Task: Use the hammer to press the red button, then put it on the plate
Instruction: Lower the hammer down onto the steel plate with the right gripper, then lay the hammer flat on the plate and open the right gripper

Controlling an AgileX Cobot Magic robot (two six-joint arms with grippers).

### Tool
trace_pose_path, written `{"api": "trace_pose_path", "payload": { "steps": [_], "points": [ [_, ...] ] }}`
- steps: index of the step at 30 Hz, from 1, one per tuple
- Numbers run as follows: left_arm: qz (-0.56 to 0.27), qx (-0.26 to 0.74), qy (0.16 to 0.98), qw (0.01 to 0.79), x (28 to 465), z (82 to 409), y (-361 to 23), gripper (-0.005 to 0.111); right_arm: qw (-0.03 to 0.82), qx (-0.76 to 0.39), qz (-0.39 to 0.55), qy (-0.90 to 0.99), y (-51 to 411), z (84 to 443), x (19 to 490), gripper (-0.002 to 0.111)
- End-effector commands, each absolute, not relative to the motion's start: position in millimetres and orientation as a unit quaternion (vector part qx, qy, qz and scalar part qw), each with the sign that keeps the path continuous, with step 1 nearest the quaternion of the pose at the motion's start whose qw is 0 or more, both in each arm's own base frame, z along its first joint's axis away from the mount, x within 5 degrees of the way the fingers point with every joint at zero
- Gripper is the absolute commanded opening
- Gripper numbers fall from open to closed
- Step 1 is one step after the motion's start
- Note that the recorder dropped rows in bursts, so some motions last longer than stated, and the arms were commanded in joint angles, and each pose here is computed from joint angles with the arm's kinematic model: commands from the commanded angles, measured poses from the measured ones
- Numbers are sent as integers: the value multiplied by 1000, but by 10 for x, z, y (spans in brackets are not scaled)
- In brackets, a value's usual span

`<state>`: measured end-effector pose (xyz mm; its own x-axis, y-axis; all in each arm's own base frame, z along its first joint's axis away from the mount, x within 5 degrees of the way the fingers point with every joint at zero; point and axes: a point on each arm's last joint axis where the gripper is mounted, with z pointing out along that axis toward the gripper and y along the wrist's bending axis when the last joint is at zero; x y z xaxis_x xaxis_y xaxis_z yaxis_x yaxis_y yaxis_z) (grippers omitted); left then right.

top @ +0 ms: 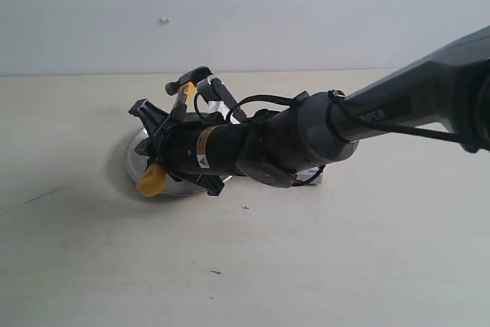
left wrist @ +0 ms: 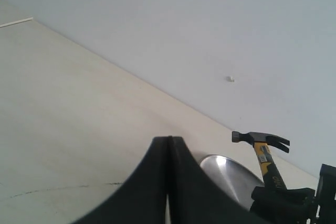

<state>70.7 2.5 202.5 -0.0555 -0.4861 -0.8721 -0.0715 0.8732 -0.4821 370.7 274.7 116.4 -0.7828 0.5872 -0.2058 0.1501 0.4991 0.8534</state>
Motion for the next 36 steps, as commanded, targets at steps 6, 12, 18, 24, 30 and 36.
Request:
{"api": "trace_pose_path", "payload": {
  "steps": [6,12,18,24,30,36],
  "points": [
    [-156,-195,707,661,701,2029,27,0,256,197,450,833,2771,1199,3758,0],
    [-156,-195,707,661,701,2029,27,0,254,198,447,835,2764,1151,3767,0],
    [-156,-195,707,661,701,2029,27,0,251,198,444,837,2772,1089,3777,0],
    [-156,-195,707,661,701,2029,27,0,251,192,446,838,2824,1047,3840,0],
    [-156,-195,707,661,701,2029,27,0,249,186,444,840,2840,1051,3851,0],
    [-156,-195,707,661,701,2029,27,0,249,186,435,845,2829,1036,3851,0]
  ]
}}
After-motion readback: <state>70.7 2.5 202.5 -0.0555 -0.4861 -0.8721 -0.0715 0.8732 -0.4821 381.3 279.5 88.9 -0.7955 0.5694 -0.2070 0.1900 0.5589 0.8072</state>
